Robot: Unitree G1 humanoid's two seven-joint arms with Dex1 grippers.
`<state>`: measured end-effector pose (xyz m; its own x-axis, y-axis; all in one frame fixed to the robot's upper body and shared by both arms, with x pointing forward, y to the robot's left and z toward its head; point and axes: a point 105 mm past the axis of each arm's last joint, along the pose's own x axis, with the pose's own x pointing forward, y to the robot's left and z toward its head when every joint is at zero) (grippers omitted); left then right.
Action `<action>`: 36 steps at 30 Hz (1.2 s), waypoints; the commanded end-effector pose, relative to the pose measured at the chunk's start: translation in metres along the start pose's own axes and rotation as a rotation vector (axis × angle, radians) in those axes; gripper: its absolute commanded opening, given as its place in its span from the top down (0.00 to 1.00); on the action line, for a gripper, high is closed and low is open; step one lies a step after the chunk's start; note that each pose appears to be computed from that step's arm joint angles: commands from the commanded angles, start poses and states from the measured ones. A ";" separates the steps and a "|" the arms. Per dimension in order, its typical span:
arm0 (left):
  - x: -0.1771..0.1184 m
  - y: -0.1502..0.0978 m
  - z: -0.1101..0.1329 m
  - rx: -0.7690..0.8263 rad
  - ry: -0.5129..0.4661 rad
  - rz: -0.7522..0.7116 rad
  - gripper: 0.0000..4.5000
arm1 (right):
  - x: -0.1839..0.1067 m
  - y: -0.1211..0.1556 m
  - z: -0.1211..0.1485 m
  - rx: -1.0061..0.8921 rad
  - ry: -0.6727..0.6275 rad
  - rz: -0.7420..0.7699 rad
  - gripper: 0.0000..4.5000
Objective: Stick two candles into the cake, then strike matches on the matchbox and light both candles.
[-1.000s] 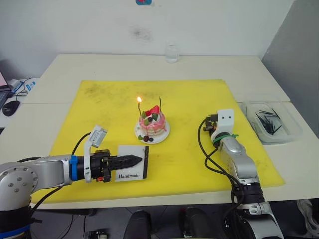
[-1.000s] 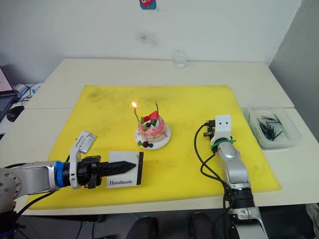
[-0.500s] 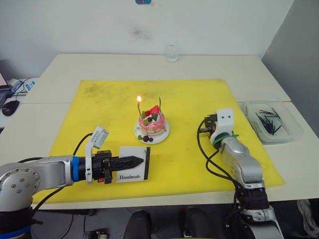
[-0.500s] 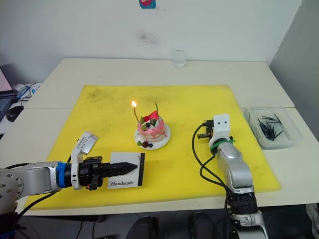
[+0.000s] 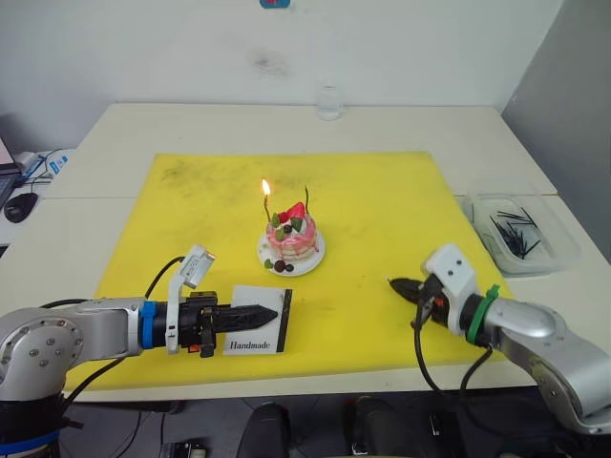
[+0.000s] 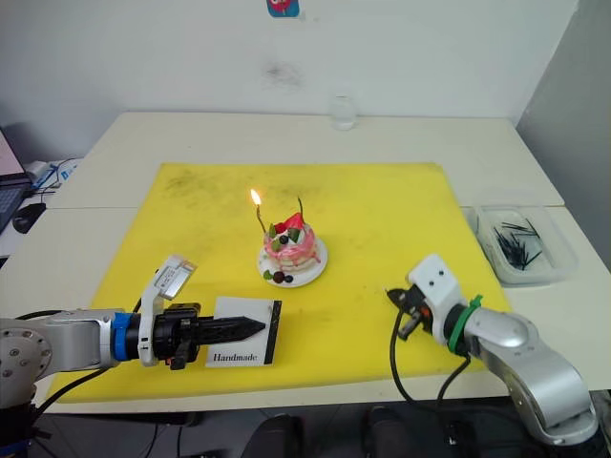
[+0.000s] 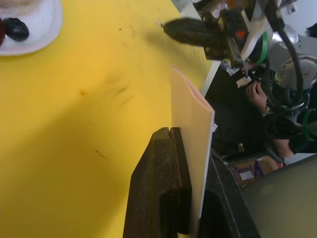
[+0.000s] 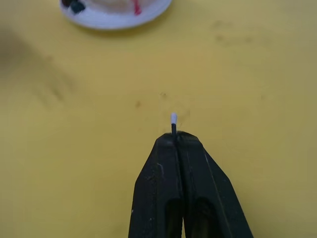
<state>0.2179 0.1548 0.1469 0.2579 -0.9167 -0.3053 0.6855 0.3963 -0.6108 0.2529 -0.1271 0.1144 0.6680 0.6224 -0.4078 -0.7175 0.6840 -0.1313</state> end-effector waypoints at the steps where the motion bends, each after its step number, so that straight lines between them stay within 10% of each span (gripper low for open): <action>1: 0.002 -0.004 0.000 0.033 0.012 -0.017 1.00 | 0.001 0.002 0.005 -0.044 -0.066 0.005 0.99; 8: 0.008 -0.007 -0.004 0.029 0.028 -0.037 1.00 | 0.013 -0.009 -0.008 -0.016 -0.099 -0.076 0.99; 15: 0.008 -0.008 -0.006 0.025 0.029 -0.035 1.00 | 0.013 -0.012 -0.010 -0.020 -0.126 -0.085 0.55; 36: 0.010 -0.007 -0.004 0.035 0.029 -0.033 1.00 | 0.029 -0.006 -0.025 -0.050 -0.205 -0.104 0.55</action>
<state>0.2146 0.1455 0.1396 0.2194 -0.9220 -0.3191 0.6903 0.3779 -0.6170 0.2732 -0.1276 0.0800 0.7714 0.6031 -0.2032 -0.6359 0.7428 -0.2096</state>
